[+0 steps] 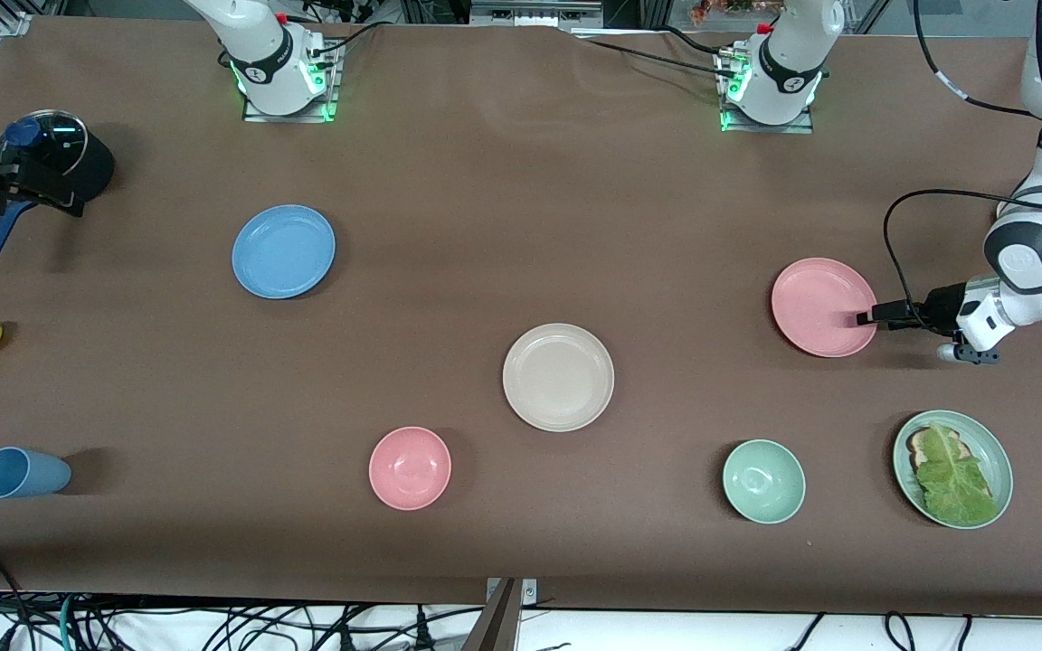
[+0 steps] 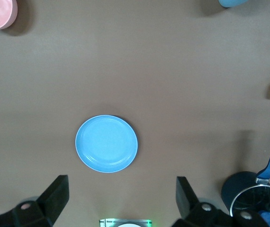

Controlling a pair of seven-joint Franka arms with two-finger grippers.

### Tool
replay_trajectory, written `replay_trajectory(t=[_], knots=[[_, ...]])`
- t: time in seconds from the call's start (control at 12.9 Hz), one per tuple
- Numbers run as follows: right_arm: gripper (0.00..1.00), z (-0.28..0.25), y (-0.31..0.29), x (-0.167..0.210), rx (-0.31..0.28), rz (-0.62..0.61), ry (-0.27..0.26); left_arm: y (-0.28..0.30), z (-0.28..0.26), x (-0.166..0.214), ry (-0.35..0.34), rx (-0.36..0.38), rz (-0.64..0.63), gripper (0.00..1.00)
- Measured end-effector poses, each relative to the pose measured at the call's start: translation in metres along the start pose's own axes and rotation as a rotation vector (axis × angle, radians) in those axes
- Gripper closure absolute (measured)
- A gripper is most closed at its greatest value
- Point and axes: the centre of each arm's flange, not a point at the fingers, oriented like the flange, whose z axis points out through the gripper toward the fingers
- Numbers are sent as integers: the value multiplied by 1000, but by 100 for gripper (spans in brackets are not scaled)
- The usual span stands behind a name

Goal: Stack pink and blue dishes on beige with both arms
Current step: 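Close the left gripper on the pink plate rim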

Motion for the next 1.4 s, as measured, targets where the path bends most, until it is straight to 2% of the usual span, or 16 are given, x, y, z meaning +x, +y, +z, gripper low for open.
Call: replay_trajectory(t=[0.23, 0.86, 1.4], knots=[[0, 0, 0, 0, 0, 0, 0, -3, 5, -5, 20, -21, 18, 5], [0, 1, 0, -1, 1, 0, -12, -2, 3, -6, 15, 2, 33, 94], [0, 1, 0, -1, 1, 0, -12, 16, -15, -1, 22, 12, 65, 95]])
